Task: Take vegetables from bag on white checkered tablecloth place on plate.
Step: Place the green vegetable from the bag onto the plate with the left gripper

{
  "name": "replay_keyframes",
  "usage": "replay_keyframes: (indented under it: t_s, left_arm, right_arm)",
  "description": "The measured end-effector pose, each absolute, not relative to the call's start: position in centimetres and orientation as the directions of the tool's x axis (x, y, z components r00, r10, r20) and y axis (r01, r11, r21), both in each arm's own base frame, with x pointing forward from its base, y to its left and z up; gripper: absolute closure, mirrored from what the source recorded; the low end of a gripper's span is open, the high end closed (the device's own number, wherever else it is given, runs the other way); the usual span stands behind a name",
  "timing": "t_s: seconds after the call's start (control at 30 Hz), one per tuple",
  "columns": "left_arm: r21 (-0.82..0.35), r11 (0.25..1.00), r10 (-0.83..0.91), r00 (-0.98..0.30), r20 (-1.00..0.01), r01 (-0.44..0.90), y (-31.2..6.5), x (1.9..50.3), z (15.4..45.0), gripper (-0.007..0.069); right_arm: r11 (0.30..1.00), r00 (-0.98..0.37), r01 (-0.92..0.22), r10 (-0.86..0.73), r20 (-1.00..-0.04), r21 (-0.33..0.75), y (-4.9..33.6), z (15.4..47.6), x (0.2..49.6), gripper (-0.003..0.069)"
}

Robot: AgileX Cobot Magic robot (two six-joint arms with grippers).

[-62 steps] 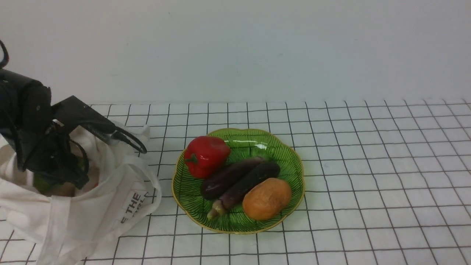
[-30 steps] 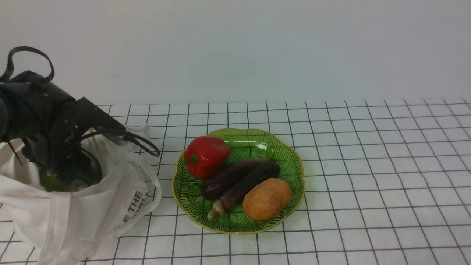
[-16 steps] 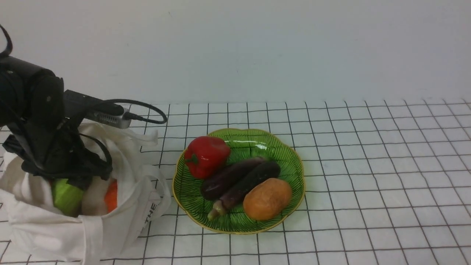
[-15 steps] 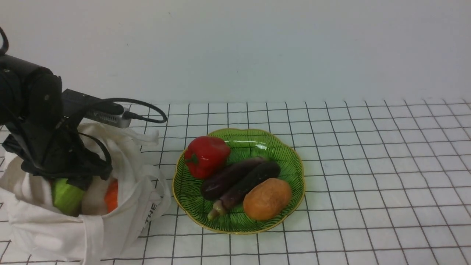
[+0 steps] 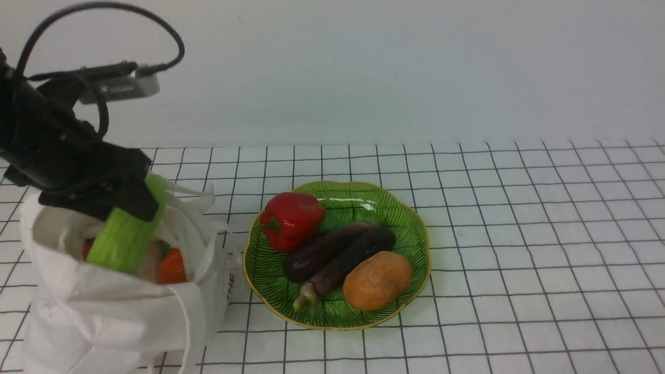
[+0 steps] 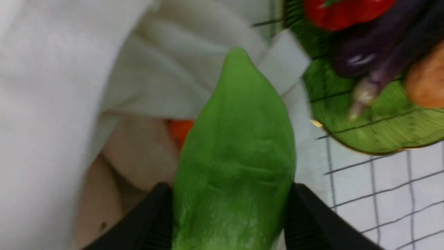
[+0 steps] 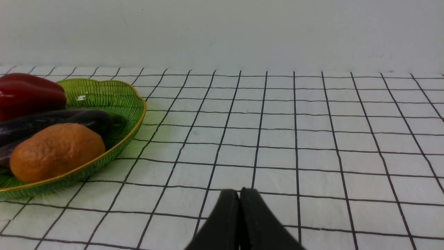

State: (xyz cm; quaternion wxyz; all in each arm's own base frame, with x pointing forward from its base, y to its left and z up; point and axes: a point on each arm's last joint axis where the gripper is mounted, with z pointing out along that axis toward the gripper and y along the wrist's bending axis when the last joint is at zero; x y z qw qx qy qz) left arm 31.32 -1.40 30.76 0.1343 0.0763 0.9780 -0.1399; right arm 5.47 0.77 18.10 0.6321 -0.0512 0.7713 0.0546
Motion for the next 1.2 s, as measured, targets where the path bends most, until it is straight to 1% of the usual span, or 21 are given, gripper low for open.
replay_keyframes:
  t_s: [0.13, 0.23, 0.27, 0.3, 0.33, 0.4, 0.47, 0.5, 0.6, 0.63, 0.67, 0.7, 0.8, 0.87, 1.03, 1.07, 1.1, 1.17, 1.2]
  left_arm:
    - [-0.249, 0.941, 0.142, -0.934, -0.329, 0.23, -1.5, 30.9, 32.0, 0.0258]
    - [-0.247, 0.94, 0.126, -0.912, -0.39, 0.235, -1.6, 30.8, 32.8, 0.0258]
    - [-0.272, 0.931, 0.109, -0.896, -0.43, 0.244, -2.0, 30.7, 33.5, 0.0258]
    - [-0.276, 0.929, 0.106, -0.892, -0.439, 0.246, -2.0, 30.7, 33.6, 0.0258]
    - [-0.309, 0.908, 0.099, -0.862, -0.497, 0.283, -2.9, 30.6, 34.5, 0.0258]
    - [-0.348, 0.868, 0.109, -0.821, -0.561, 0.353, -4.4, 30.5, 35.3, 0.0258]
    - [-0.381, 0.809, 0.132, -0.771, -0.623, 0.447, -6.5, 30.4, 36.1, 0.0258]
    - [-0.387, 0.791, 0.138, -0.755, -0.641, 0.473, -7.2, 30.3, 36.3, 0.0258]
    - [-0.388, 0.705, 0.168, -0.672, -0.722, 0.594, -10.9, 30.2, 36.8, 0.0258]
    - [-0.385, 0.704, 0.166, -0.665, -0.728, 0.597, -11.1, 30.3, 36.8, 0.0258]
    - [-0.363, 0.677, 0.183, -0.624, -0.76, 0.64, -12.8, 30.5, 36.6, 0.0258]
    - [-0.357, 0.678, 0.181, -0.617, -0.766, 0.643, -12.9, 30.6, 36.5, 0.0258]
    - [-0.288, 0.668, 0.224, -0.555, -0.801, 0.686, -15.0, 31.8, 35.1, 0.0258]
    - [-0.245, 0.665, 0.26, -0.527, -0.809, 0.705, -16.3, 32.8, 33.5, 0.0258]
    - [-0.248, 0.686, 0.299, -0.575, -0.761, 0.684, -18.3, 35.3, 28.5, 0.0258]
    - [-0.248, 0.687, 0.3, -0.577, -0.759, 0.683, -18.3, 35.4, 28.3, 0.0258]
    - [-0.249, 0.699, 0.305, -0.595, -0.744, 0.67, -18.6, 36.0, 26.8, 0.0258]
    - [-0.255, 0.713, 0.31, -0.62, -0.721, 0.653, -18.7, 36.8, 25.0, 0.0258]
    - [-0.254, 0.715, 0.313, -0.623, -0.717, 0.651, -18.8, 36.9, 24.6, 0.0258]
  right_arm:
    - [0.989, -0.196, -0.148, -0.011, -0.981, 0.019, 0.8, 18.1, 5.5, 0.0673]
    - [0.989, -0.196, -0.148, -0.011, -0.981, 0.019, 0.8, 18.1, 5.5, 0.0673]
    - [0.989, -0.196, -0.148, -0.011, -0.981, 0.019, 0.8, 18.1, 5.5, 0.0673]
    - [0.989, -0.196, -0.148, -0.011, -0.981, 0.019, 0.8, 18.1, 5.5, 0.0673]
    - [0.989, -0.196, -0.148, -0.011, -0.981, 0.019, 0.8, 18.1, 5.5, 0.0673]
    - [0.989, -0.196, -0.148, -0.011, -0.981, 0.019, 0.8, 18.1, 5.5, 0.0673]
    - [0.989, -0.196, -0.148, -0.011, -0.981, 0.019, 0.8, 18.1, 5.5, 0.0673]
    - [0.989, -0.196, -0.148, -0.011, -0.981, 0.019, 0.8, 18.1, 5.5, 0.0673]
    - [0.989, -0.196, -0.148, -0.011, -0.981, 0.019, 0.8, 18.1, 5.5, 0.0673]
    - [0.989, -0.196, -0.148, -0.011, -0.981, 0.019, 0.8, 18.1, 5.5, 0.0673]
    - [0.989, -0.196, -0.148, -0.011, -0.981, 0.019, 0.8, 18.1, 5.5, 0.0673]
    - [0.989, -0.196, -0.148, -0.011, -0.981, 0.019, 0.8, 18.1, 5.5, 0.0673]
    - [0.989, -0.196, -0.148, -0.011, -0.981, 0.019, 0.8, 18.1, 5.5, 0.0673]
    - [0.989, -0.196, -0.148, -0.011, -0.981, 0.019, 0.8, 18.1, 5.5, 0.0673]
    - [0.989, -0.196, -0.148, -0.011, -0.981, 0.019, 0.8, 18.1, 5.5, 0.0673]
    - [0.989, -0.196, -0.148, -0.011, -0.981, 0.019, 0.8, 18.1, 5.5, 0.0673]
    - [0.989, -0.196, -0.148, -0.011, -0.981, 0.019, 0.8, 18.1, 5.5, 0.0673]
    - [0.989, -0.196, -0.148, -0.011, -0.981, 0.019, 0.8, 18.1, 5.5, 0.0673]
    - [0.989, -0.196, -0.148, -0.011, -0.981, 0.019, 0.8, 18.1, 5.5, 0.0673]
